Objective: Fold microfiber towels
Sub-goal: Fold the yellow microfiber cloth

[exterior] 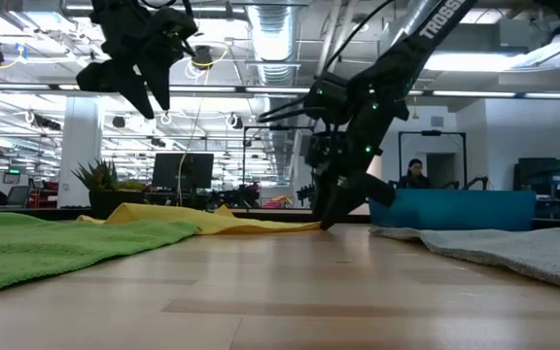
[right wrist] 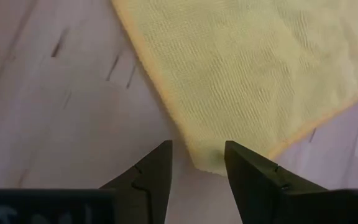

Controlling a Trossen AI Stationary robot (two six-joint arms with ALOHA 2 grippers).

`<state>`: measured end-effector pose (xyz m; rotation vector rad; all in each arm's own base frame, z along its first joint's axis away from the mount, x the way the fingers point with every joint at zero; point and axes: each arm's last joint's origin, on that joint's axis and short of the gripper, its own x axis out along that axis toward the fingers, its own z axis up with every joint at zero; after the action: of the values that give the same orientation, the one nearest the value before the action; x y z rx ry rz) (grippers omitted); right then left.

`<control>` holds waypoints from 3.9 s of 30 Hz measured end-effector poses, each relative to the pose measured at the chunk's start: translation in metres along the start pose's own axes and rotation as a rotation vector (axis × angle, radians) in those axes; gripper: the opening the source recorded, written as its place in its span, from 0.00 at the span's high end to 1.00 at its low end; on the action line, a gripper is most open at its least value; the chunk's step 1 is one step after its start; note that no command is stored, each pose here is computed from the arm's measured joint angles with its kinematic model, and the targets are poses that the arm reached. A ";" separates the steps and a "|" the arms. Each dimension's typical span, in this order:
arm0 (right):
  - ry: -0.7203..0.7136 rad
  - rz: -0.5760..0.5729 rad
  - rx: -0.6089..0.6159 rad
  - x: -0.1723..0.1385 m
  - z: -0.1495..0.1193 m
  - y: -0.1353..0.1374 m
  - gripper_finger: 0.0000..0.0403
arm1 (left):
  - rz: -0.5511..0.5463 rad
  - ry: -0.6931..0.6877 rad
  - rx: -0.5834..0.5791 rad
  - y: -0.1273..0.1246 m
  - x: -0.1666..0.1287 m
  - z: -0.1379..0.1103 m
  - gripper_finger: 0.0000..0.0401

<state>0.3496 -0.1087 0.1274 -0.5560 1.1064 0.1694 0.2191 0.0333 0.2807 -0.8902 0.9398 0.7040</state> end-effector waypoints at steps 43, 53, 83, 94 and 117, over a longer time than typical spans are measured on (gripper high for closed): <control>0.248 -0.009 0.372 -0.024 0.018 -0.030 0.99 | -0.066 -0.068 0.340 -0.029 0.028 0.003 0.67; 0.211 -0.037 0.526 -0.065 0.034 -0.071 0.99 | -0.056 -0.069 0.648 -0.056 0.063 -0.014 0.67; 0.112 -0.088 0.618 -0.106 0.056 -0.098 0.99 | 0.078 -0.317 0.894 -0.105 0.165 -0.064 0.67; 0.114 -0.089 0.617 -0.106 0.056 -0.098 0.99 | 0.111 -0.320 0.922 -0.104 0.199 -0.071 0.67; 0.114 -0.087 0.618 -0.106 0.055 -0.098 0.99 | 0.213 -0.327 1.017 -0.094 0.207 -0.054 0.67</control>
<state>0.3852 -0.1493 0.2723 -0.0586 1.1705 -0.2790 0.3643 -0.0316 0.1098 0.2186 0.9383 0.4304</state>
